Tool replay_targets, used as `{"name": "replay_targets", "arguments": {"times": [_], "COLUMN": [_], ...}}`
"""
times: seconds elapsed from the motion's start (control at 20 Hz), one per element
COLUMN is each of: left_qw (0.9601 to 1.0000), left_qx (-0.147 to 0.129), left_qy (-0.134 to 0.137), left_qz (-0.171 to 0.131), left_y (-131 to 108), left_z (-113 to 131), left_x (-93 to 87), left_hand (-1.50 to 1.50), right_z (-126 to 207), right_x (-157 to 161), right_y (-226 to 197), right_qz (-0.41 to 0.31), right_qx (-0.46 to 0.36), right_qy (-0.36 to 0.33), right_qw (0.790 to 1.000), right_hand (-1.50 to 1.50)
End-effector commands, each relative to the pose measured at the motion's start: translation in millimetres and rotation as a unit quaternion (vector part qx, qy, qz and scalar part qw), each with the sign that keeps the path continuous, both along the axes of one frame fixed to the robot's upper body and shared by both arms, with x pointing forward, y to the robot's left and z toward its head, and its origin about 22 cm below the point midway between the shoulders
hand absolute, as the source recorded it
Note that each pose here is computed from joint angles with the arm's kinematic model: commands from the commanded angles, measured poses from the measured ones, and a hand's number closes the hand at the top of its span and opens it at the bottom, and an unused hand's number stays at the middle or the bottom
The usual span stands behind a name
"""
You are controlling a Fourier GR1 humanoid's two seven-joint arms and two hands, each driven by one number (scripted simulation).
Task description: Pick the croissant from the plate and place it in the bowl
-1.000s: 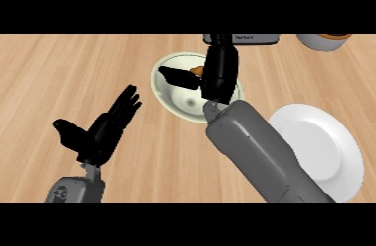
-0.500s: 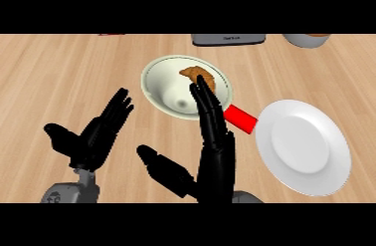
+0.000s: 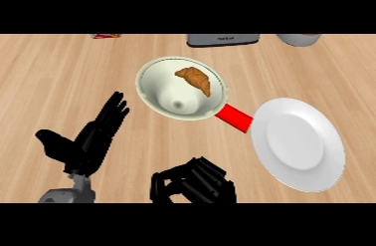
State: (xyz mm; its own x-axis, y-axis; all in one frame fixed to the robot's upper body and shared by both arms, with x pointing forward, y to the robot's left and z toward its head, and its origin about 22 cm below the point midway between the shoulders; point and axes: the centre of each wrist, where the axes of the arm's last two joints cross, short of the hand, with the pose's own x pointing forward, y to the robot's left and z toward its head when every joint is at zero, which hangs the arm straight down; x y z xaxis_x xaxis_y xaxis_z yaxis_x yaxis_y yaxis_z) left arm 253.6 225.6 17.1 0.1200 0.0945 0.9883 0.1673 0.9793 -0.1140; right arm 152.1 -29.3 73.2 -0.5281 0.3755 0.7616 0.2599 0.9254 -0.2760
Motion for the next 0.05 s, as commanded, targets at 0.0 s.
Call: {"name": "replay_targets", "arguments": {"times": [0.0], "left_qw": [1.0], "left_qx": [0.003], "left_qy": [0.007], "left_qz": [0.004], "left_y": [4.5], "left_z": [-4.1], "left_x": [-4.7], "left_hand": [0.0], "right_z": [-26.2], "right_x": [-80.4], "right_y": [18.2], "right_qz": [0.059], "right_qx": [0.017], "right_qy": [0.114], "right_qw": [0.992], "right_hand": [1.5]}}
